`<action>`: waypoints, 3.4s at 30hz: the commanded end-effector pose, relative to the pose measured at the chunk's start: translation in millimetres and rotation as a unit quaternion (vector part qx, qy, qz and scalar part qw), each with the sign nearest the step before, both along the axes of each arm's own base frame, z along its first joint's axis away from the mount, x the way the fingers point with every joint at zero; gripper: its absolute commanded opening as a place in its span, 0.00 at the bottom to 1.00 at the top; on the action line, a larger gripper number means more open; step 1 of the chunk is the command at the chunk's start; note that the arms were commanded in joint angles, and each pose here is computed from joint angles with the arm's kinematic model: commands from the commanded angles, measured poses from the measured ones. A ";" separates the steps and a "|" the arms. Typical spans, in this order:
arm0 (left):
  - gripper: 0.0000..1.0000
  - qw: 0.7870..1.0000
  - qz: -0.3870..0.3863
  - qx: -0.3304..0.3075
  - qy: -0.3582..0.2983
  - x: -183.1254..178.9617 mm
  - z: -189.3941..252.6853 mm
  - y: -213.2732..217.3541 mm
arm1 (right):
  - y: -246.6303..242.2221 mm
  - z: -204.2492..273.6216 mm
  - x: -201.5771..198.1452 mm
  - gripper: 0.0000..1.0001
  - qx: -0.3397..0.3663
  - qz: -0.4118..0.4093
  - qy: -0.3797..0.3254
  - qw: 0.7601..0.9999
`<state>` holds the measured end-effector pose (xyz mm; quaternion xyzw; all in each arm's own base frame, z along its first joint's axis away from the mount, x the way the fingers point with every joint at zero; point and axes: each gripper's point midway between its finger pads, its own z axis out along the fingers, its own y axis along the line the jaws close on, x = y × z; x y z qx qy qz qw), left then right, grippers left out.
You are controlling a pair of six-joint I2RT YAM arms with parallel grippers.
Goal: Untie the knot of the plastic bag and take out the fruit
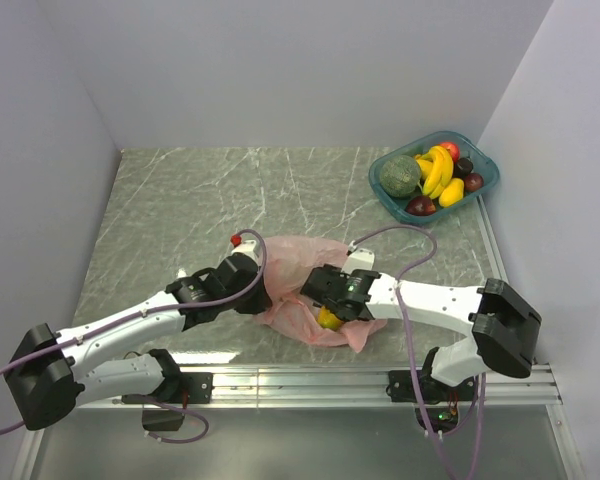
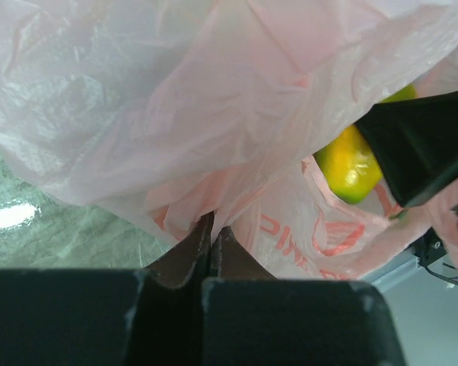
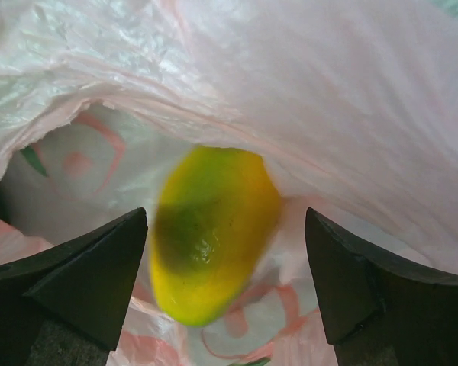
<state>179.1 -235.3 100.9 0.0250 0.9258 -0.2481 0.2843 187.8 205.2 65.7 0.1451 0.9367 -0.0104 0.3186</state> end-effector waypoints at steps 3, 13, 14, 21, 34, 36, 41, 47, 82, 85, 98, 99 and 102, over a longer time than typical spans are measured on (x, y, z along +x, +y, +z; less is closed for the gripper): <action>0.01 1.000 0.002 -0.021 -0.013 1.7 8.6 -5.6 | 24.7 -4.7 18.7 0.90 0.056 0.000 -0.030 0.998; 0.00 1.000 0.019 -0.018 -0.016 2.8 2.4 -0.3 | 41.3 -23.1 22.9 0.42 0.059 0.060 -0.023 0.996; 0.01 1.000 0.019 -0.015 -0.016 3.4 0.9 -0.1 | 44.7 -15.3 24.2 0.25 0.062 0.076 -0.036 0.994; 0.01 0.999 0.028 0.006 -0.030 12.5 4.4 3.5 | 89.7 51.6 21.1 0.00 0.125 0.229 -0.131 0.956; 0.01 0.997 0.037 0.040 -0.058 41.9 24.9 10.6 | 61.8 190.6 40.0 0.00 0.154 0.275 -0.343 0.885; 0.01 0.997 0.033 0.041 -0.055 40.9 22.6 10.6 | 23.2 193.3 75.4 0.00 0.109 0.202 -0.345 0.910; 0.01 0.997 0.032 0.037 -0.053 35.3 21.3 14.5 | -76.6 179.8 142.7 0.00 0.044 0.022 -0.330 0.943; 0.01 0.997 0.038 0.028 -0.068 33.0 26.3 21.0 | -195.6 169.9 205.8 0.00 -0.001 -0.138 -0.317 0.938; 0.01 0.995 0.061 0.019 -0.077 30.2 32.7 31.0 | -111.8 198.6 230.9 0.88 0.020 0.109 -0.302 0.947; 0.01 0.994 0.066 0.027 -0.077 29.0 34.4 36.7 | -38.7 190.6 180.0 0.81 0.057 0.236 -0.291 0.925; 0.01 0.993 0.075 0.044 -0.080 31.1 48.6 43.4 | 102.4 111.2 23.4 0.77 0.105 0.539 -0.186 0.815; 0.01 0.993 0.074 0.043 -0.083 33.2 52.5 41.2 | 105.3 114.3 20.0 0.77 0.107 0.543 -0.193 0.810; 0.00 0.993 0.067 0.048 -0.082 37.1 53.2 36.0 | 110.7 98.6 16.4 0.75 0.100 0.555 -0.177 0.806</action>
